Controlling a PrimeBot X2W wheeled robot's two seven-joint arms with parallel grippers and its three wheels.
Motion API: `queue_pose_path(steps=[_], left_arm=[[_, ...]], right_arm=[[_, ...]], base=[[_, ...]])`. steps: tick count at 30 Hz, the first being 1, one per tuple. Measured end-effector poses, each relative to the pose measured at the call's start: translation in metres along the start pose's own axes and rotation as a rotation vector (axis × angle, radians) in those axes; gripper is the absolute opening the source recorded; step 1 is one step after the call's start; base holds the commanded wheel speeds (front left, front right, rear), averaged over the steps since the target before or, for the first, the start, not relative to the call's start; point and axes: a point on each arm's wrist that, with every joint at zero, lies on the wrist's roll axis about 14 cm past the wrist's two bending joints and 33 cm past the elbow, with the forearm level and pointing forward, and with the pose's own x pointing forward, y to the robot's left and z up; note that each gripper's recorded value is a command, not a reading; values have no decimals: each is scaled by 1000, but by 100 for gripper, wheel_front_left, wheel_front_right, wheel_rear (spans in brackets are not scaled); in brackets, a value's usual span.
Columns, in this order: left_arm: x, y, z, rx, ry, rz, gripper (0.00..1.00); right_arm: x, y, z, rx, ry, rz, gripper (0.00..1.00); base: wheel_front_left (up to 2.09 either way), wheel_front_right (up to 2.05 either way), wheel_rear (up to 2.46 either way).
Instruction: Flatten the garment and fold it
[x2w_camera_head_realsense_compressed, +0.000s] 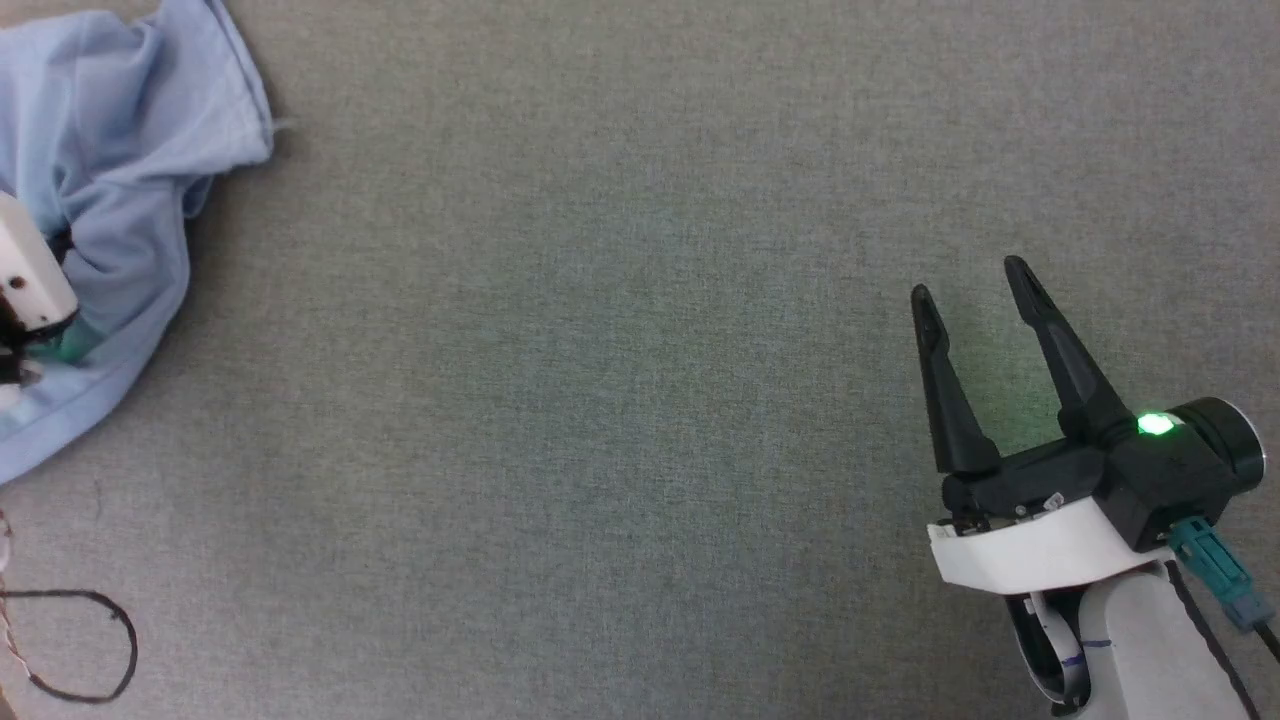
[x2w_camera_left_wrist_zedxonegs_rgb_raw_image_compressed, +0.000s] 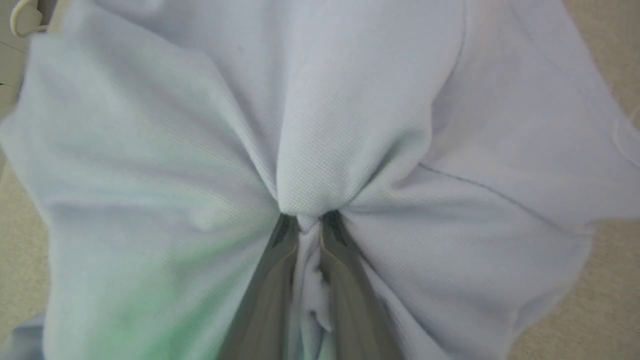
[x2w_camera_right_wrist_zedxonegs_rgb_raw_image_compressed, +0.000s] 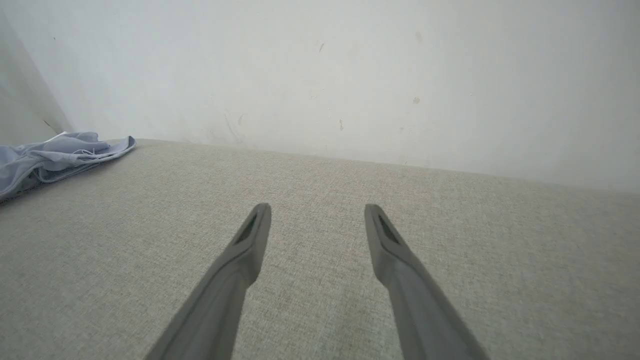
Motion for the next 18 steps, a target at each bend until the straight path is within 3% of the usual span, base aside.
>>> queue_pose_path(steps=[7, 14, 18], left_arm=[[-26, -2, 18, -30, -193, -40, 0], [-96, -20, 89, -10, -636, -119, 0], [-129, -37, 97, -9, -774, -184, 0]], right_arm=[[-3, 8, 20, -15, -38, 17, 100], [-15, 9, 41, -41, -71, 7, 100], [-23, 3, 56, -63, -94, -21, 100]], base=[[0, 0, 0], [0, 0, 0], [0, 0, 0]])
